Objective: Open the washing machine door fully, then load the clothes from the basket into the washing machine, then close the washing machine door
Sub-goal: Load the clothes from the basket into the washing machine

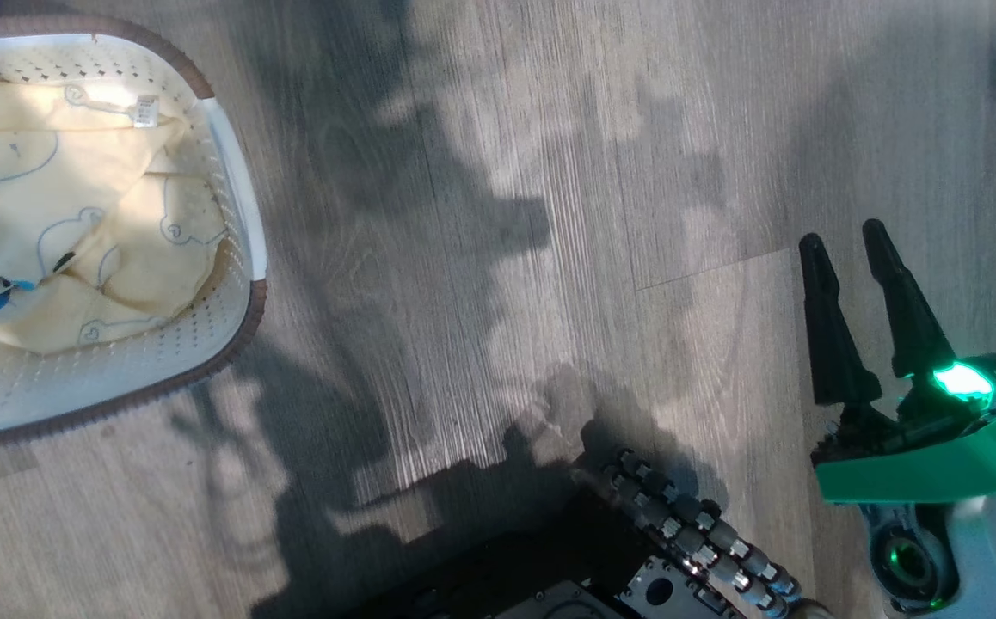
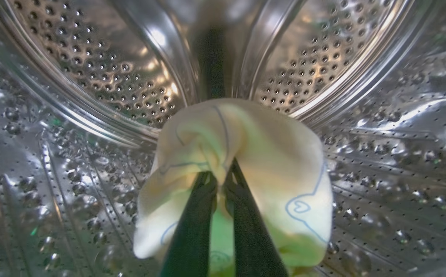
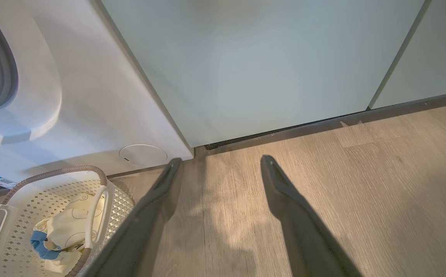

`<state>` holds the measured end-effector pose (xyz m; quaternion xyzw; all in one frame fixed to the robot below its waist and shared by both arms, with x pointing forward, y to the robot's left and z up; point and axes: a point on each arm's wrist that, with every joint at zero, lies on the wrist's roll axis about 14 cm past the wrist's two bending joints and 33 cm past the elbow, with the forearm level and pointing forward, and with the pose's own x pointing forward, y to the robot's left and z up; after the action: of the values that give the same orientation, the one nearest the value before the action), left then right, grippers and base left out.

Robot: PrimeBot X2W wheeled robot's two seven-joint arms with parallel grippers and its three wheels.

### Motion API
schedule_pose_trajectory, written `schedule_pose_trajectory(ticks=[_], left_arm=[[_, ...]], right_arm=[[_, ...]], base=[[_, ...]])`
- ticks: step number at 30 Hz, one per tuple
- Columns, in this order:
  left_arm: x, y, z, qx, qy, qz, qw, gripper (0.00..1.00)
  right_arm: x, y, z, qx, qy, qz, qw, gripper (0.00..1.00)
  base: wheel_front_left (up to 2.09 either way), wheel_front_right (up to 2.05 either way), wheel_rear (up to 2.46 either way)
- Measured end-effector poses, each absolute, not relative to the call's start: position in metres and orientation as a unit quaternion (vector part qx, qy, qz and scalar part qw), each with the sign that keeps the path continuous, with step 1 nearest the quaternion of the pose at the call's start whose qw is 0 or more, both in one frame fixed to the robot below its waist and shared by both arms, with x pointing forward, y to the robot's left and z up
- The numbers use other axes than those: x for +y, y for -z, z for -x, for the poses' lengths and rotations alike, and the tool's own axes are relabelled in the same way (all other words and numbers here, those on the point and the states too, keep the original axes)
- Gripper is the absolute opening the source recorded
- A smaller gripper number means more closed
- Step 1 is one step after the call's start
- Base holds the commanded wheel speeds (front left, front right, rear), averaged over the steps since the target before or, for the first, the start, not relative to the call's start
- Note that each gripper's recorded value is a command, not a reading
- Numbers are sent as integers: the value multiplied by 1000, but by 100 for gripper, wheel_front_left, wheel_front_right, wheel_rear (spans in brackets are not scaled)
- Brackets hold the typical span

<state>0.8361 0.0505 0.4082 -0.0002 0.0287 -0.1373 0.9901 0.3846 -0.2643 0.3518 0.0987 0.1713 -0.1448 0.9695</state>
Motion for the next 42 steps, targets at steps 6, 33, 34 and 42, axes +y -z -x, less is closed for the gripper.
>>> schedule_pose_trajectory(ticks=[6, 33, 34, 42], left_arm=[[51, -402, -834, 65, 132, 7, 989, 0], [46, -439, -689, -15, 151, 44, 987, 100], [47, -443, -680, -20, 151, 48, 987, 100], [70, -455, -591, -35, 125, 51, 990, 100]], right_arm=[[-261, -355, -392, 162, 136, -104, 972, 100], [-277, -418, -398, 69, 137, -78, 985, 100], [-276, -420, -400, 66, 134, -75, 986, 100], [-258, -427, -404, 56, 102, -64, 991, 100]], base=[[0, 0, 0], [0, 0, 0], [0, 0, 0], [0, 0, 0]])
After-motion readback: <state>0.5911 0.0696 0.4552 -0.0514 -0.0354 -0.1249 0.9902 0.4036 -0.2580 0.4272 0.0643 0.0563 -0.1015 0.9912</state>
